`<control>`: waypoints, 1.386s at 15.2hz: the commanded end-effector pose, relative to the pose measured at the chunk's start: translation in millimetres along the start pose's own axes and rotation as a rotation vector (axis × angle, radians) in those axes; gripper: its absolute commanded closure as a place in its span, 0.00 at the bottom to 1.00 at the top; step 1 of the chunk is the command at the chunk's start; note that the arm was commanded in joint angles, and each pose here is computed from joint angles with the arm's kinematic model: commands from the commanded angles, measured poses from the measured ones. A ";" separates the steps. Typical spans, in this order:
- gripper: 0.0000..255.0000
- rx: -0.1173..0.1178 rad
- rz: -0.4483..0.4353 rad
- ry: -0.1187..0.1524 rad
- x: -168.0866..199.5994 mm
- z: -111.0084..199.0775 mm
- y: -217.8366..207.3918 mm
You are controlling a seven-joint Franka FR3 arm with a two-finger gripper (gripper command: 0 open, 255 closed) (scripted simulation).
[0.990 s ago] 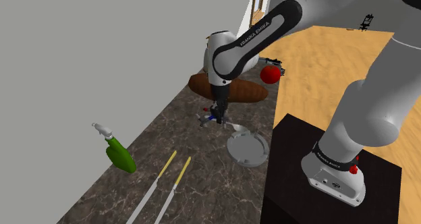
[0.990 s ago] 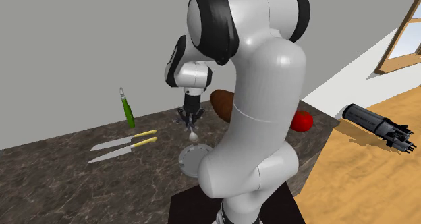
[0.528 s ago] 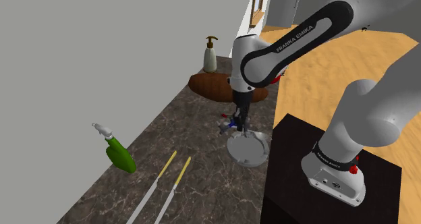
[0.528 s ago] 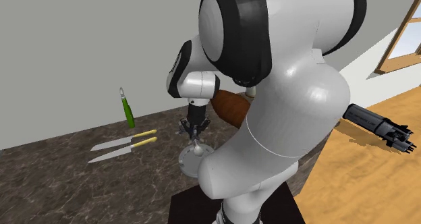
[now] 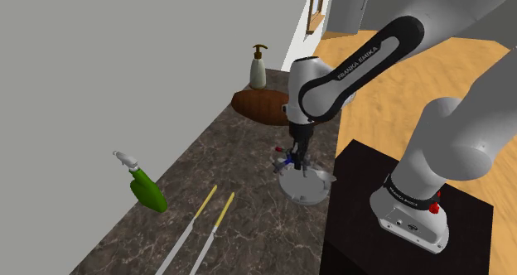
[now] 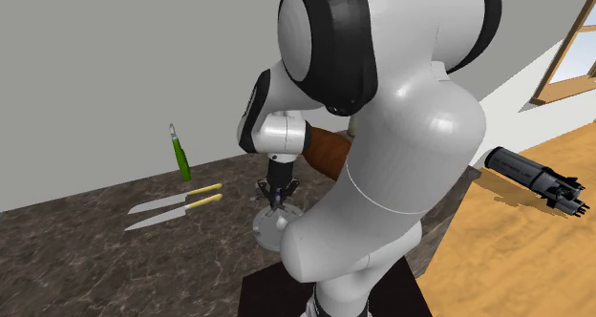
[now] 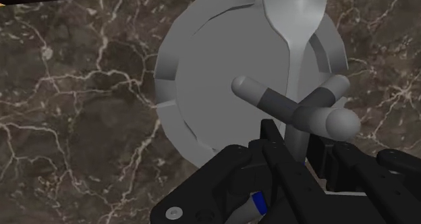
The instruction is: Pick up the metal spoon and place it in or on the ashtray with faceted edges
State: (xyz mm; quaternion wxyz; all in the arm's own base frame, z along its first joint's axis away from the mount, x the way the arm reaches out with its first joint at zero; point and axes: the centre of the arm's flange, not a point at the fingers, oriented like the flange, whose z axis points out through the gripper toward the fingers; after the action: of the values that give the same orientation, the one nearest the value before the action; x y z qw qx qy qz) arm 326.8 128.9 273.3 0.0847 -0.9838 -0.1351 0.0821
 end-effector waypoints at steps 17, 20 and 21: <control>0.00 0.000 0.000 0.001 6.4 46.3 8.8; 0.00 0.000 0.000 0.001 6.4 46.3 8.8; 0.00 0.000 0.000 0.001 6.4 46.3 8.8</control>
State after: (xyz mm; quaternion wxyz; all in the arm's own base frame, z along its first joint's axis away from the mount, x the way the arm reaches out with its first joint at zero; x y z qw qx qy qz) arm 326.6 129.0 225.7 0.0846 -0.9838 -0.1351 0.0817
